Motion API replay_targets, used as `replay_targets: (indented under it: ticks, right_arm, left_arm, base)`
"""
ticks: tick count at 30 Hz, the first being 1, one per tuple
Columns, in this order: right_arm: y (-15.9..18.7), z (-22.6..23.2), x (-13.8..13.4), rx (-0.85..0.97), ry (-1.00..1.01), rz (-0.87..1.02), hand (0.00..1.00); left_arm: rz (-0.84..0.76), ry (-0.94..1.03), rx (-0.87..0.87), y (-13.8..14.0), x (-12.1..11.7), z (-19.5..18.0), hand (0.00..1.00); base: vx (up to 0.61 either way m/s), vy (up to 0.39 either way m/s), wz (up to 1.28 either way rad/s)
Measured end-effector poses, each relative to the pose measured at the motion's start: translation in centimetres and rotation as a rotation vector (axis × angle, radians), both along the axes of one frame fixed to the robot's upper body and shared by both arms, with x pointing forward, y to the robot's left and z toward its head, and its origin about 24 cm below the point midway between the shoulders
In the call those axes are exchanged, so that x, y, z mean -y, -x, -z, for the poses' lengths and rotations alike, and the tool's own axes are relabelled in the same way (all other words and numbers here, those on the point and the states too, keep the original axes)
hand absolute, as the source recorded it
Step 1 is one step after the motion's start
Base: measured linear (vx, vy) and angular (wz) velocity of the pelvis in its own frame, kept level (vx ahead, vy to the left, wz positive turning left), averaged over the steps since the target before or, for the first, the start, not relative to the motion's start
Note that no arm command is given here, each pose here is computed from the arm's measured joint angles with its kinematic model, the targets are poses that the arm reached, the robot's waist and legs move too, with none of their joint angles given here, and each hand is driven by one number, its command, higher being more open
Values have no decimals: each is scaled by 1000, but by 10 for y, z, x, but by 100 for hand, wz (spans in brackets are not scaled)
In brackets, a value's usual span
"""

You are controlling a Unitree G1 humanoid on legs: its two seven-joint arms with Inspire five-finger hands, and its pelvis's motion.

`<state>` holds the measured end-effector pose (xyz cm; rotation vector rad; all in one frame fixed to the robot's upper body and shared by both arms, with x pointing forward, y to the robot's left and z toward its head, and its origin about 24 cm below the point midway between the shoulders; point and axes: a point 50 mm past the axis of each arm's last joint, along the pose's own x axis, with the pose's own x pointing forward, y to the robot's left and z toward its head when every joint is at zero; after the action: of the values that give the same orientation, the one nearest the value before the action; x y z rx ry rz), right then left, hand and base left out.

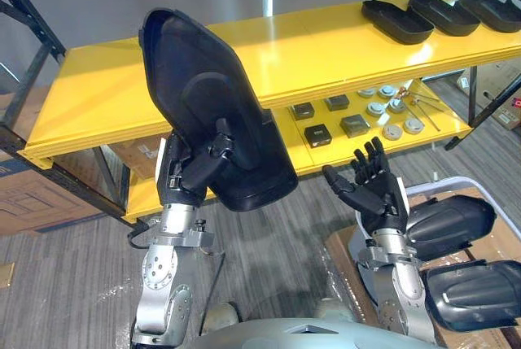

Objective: Walk over and take three plastic housings, then place them on the shelf

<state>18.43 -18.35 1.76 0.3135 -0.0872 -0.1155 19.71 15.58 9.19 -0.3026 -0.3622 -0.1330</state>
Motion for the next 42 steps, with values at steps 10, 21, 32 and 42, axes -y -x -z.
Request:
replay_targets:
  ticks: [10,21,32,42]
  right_arm:
    - [8,11,-2,-35,-26,-18,100]
    - [-7,-37,16,184,85,-16,100]
    - [-11,-70,36,344,152,102,100]
    - [2,-62,22,287,97,39,100]
  left_arm:
    - [-134,-22,-13,-4,-20,-3,0]
    - [-126,31,-81,-5,-7,10,0]
    - [55,-20,-12,-2,8,5,0]
    - [169,-202,114,-56,16,-47,0]
  base:
    - [96,-1,5]
    - [242,-145,9]
    - [292,90,-31]
    - [44,116,-21]
